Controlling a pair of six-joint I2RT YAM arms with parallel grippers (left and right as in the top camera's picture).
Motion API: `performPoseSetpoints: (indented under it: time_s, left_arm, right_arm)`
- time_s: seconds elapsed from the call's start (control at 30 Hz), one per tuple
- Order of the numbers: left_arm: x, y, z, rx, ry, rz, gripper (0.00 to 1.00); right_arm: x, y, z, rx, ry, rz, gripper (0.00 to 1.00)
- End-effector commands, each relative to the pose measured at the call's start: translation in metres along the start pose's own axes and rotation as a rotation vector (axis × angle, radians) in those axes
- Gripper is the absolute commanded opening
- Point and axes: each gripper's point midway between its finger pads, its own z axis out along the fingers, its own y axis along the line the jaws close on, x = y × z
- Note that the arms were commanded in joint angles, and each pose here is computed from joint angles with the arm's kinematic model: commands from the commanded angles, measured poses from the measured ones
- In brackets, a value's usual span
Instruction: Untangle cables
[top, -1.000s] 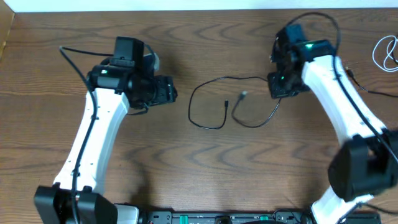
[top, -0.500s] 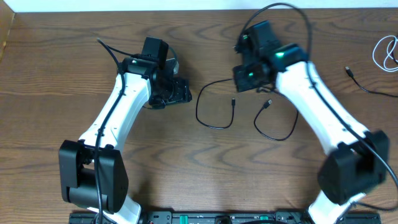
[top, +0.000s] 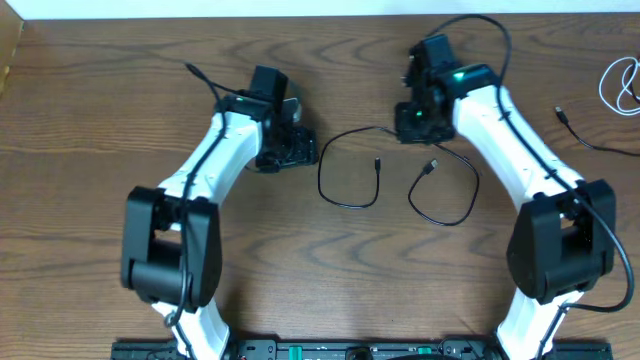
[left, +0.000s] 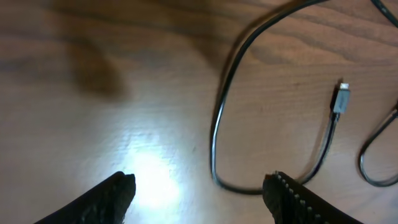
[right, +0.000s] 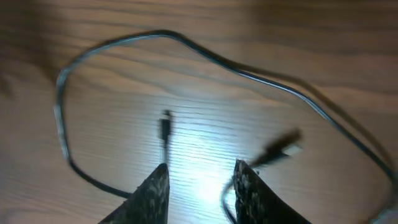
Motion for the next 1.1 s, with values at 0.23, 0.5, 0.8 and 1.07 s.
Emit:
performPoseSetpoints:
  time_s: [0.23, 0.5, 0.8, 1.07]
  left_arm:
    - [0.016, 0.000, 0.063, -0.116, 0.059, -0.061, 0.64]
    - [0.004, 0.004, 0.081, -0.142, 0.010, -0.039, 0.63]
    - [0.001, 0.027, 0.082, -0.289, -0.034, 0.008, 0.50]
    - [0.025, 0.021, 0.111, -0.340, 0.037, 0.108, 0.42]
  right_arm:
    - [0.007, -0.049, -0.010, 0.069, 0.059, 0.066, 0.27]
    - [0.008, -0.049, -0.010, 0.070, 0.060, 0.066, 0.27]
    - [0.005, -0.051, -0.010, 0.078, 0.047, 0.064, 0.29]
    - [0.004, -0.054, -0.010, 0.097, 0.043, 0.063, 0.29]
